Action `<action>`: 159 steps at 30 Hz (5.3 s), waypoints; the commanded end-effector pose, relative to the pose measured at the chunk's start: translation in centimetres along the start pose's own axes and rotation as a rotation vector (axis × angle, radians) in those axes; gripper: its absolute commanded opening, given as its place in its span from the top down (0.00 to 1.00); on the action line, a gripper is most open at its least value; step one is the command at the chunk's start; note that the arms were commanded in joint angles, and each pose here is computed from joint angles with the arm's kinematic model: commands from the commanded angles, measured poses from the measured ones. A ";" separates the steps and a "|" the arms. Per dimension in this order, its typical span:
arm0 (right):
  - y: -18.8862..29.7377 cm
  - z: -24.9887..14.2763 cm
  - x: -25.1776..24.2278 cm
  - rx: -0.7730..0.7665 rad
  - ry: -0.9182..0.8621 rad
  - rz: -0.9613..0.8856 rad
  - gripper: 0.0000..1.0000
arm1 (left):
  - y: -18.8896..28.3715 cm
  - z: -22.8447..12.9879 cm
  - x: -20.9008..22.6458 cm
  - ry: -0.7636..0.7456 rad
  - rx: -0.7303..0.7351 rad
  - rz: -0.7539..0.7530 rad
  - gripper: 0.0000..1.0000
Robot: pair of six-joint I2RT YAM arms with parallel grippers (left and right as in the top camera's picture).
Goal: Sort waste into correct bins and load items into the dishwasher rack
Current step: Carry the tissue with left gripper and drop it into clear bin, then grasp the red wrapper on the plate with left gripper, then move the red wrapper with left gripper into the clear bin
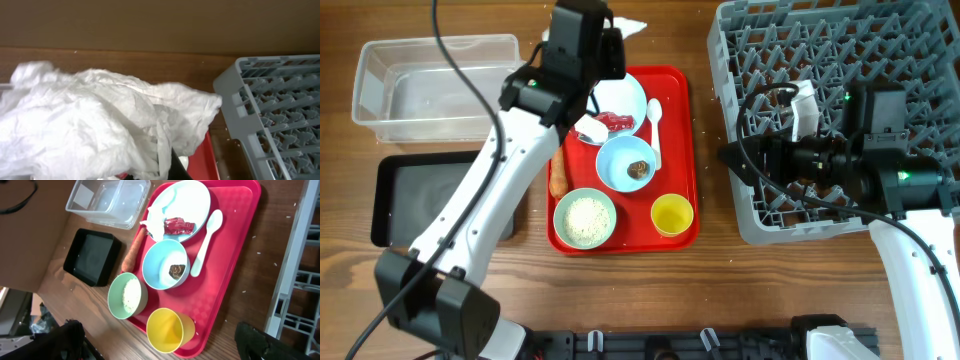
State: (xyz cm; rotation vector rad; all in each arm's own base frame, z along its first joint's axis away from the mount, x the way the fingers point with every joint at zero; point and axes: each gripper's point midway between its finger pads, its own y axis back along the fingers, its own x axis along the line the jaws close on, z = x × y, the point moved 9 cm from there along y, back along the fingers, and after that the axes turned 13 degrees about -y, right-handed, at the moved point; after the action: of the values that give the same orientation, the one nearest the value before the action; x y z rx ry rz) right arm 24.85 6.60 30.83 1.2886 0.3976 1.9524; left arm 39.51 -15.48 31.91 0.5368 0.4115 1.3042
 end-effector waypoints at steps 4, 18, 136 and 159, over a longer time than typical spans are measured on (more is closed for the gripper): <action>0.3 0.3 0.3 -0.012 0.033 -0.005 0.00 | 1.5 -1.0 10.1 0.149 0.078 0.251 0.96; 0.3 0.2 0.3 -0.007 0.028 -0.006 0.00 | -3.2 -8.4 22.3 0.356 0.356 0.407 0.00; 0.3 -0.6 -0.3 0.032 -0.015 -0.070 0.00 | -9.6 -4.8 7.1 -0.025 0.423 -0.057 0.96; 0.3 -0.5 -0.3 0.028 -0.012 -0.069 0.00 | -3.8 -2.4 21.5 0.229 0.276 0.223 0.00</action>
State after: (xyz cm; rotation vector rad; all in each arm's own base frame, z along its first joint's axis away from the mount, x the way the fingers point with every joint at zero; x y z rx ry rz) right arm 24.21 6.21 30.03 1.3278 0.4564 1.8625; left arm 47.45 6.23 22.11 0.8217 0.8049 1.5711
